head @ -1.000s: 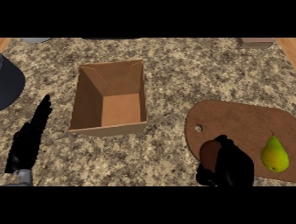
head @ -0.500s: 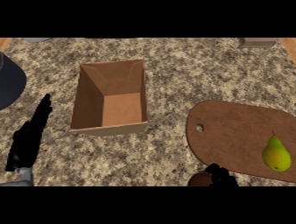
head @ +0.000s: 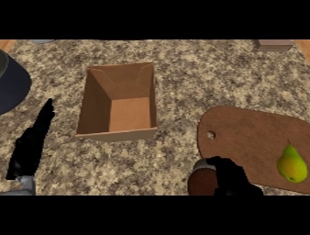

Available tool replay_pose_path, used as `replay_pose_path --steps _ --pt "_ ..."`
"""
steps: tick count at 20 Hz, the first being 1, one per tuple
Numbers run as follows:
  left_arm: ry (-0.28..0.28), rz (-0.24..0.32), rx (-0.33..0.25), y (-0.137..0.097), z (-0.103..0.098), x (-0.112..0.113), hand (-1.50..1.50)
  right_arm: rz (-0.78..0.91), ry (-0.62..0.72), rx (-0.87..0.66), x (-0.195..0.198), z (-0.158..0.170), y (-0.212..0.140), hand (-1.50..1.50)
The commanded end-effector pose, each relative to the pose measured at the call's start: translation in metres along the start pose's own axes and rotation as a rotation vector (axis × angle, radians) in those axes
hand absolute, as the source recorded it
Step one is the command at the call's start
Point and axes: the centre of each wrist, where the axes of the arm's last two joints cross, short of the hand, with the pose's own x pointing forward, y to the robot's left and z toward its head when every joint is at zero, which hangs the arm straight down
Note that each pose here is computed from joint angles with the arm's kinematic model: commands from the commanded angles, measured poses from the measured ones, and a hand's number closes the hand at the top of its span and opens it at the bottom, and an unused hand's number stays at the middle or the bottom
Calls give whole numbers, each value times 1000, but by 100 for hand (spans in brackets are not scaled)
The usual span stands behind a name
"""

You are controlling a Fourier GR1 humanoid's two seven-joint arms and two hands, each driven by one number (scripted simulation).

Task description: Pick the cupcake from the cutting board and place it in the cardboard box

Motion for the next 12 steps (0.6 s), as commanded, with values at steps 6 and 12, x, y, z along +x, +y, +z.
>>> replay_pose_path --steps 6,12 --pt "-15 -5 -43 -3 -2 5 0 -361 -54 -28 50 -2 -58 150" --pt "-23 -2 -45 -13 -3 4 0 -362 -3 -27 80 -34 -54 150"
